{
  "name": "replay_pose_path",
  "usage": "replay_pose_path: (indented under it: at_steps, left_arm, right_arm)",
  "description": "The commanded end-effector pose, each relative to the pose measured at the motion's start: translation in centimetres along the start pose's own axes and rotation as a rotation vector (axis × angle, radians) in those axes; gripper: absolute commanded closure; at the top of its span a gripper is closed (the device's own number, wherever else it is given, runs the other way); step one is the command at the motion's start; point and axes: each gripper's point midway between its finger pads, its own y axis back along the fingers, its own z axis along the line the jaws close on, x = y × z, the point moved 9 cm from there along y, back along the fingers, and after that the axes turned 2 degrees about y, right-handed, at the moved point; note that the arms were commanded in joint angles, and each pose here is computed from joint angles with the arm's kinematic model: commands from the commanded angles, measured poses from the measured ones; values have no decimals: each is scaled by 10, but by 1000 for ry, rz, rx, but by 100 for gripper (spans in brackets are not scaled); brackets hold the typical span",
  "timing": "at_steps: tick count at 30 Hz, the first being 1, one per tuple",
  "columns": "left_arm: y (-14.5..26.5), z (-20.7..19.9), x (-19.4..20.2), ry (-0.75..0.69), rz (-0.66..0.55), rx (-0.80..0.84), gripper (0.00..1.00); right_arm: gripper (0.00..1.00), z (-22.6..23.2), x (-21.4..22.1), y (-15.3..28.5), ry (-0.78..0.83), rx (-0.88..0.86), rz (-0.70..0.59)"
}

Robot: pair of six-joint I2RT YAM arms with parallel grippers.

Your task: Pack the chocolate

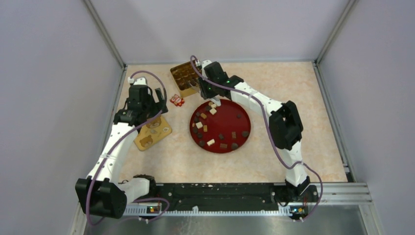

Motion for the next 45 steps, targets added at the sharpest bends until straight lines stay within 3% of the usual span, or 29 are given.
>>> replay_pose_path:
  at_steps: [1,10,15,19,24,33,38,45]
  left_arm:
    - [6,-3,-8,1,-37,29,1]
    - [6,-3,-8,-1,-37,26,1]
    - [6,-2,-7,-2,-37,21,1]
    - [7,-1,-7,-2,-40,18,1]
    - [7,-1,-7,-2,-41,19,1]
    - [1,-5,-8,6,-36,38,1]
    - [-4,-7,-6,10,-17,50,1]
    - [-5,-6,-4,7,-14,41,1]
  right_arm:
    - [66,1,-37,21,-20,6,-144]
    - [66,-1,-38,21,-35,10,-152]
    - [81,-1,-44,41,-40,8,-213]
    - [87,-1,-51,74,-46,4,-285]
    - [88,-11,-15,109,-42,63,-252]
    - [82,-24,86,159,-54,119,-27]
    - [75,-16,109,163,-104,26,6]
    - [73,-12,133,150,-83,-6,78]
